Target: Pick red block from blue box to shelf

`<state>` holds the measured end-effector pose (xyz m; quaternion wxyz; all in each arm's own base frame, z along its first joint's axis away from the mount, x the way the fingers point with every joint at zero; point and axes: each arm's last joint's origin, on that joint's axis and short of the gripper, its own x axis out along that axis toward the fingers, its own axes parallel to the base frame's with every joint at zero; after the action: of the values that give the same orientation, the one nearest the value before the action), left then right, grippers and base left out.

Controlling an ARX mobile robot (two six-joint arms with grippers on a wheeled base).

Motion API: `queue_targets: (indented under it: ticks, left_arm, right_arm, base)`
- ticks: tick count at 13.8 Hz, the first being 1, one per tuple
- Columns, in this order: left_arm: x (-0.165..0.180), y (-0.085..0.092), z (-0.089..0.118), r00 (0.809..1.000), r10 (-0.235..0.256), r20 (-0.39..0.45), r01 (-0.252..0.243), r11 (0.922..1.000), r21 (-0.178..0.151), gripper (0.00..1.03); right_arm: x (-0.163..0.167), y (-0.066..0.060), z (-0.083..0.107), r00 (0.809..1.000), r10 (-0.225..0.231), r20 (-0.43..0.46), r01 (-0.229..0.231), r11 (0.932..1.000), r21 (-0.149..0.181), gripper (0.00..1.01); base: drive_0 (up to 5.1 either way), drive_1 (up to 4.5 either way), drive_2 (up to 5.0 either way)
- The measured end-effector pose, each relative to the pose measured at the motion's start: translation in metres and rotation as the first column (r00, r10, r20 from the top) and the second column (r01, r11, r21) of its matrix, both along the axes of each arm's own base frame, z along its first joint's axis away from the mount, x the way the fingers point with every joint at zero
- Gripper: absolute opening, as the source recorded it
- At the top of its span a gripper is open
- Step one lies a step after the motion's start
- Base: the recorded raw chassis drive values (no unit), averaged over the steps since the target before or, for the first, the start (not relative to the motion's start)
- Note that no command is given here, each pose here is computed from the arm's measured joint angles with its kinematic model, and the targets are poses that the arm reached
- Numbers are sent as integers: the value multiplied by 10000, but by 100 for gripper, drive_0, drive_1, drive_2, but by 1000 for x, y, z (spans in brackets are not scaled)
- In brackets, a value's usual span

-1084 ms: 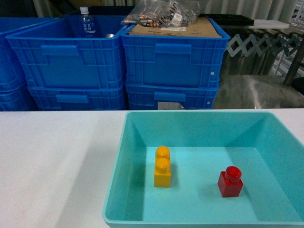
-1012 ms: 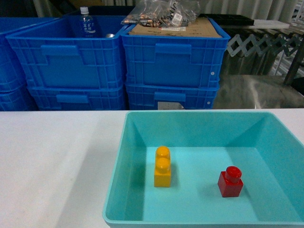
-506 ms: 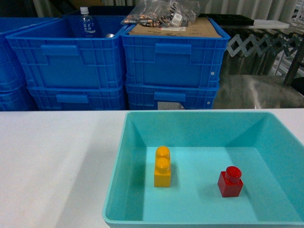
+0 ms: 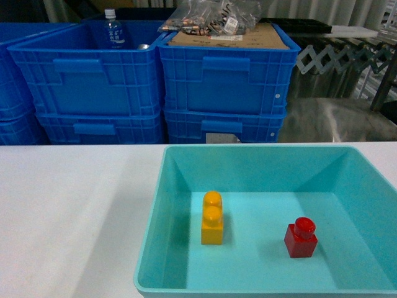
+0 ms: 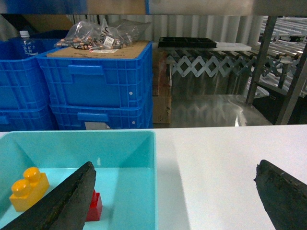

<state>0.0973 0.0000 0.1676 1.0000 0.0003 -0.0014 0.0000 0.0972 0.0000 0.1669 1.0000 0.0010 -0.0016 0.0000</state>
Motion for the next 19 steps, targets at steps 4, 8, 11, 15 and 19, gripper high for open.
queue_targets:
  ticks: [4, 8, 11, 15, 19]
  left_arm:
    - [0, 0, 0, 10000, 0, 0, 0, 10000, -4, 98]
    - [0, 0, 0, 10000, 0, 0, 0, 10000, -4, 98]
    - [0, 0, 0, 10000, 0, 0, 0, 10000, -4, 98]
    - [0, 0, 0, 10000, 0, 0, 0, 10000, -4, 98]
    - [0, 0, 0, 10000, 0, 0, 0, 10000, -4, 98]
  right_arm:
    - [0, 0, 0, 10000, 0, -4, 0, 10000, 0, 98]
    - [0, 0, 0, 10000, 0, 0, 0, 10000, 0, 98]
    - [0, 0, 0, 10000, 0, 0, 0, 10000, 0, 98]
    - [0, 0, 0, 10000, 0, 0, 0, 10000, 0, 98]
    - [0, 0, 0, 10000, 0, 0, 0, 10000, 0, 98]
  base:
    - [0, 0, 0]
    - [0, 0, 0]
    - [0, 0, 0]
    - [0, 0, 0]
    - [0, 0, 0]
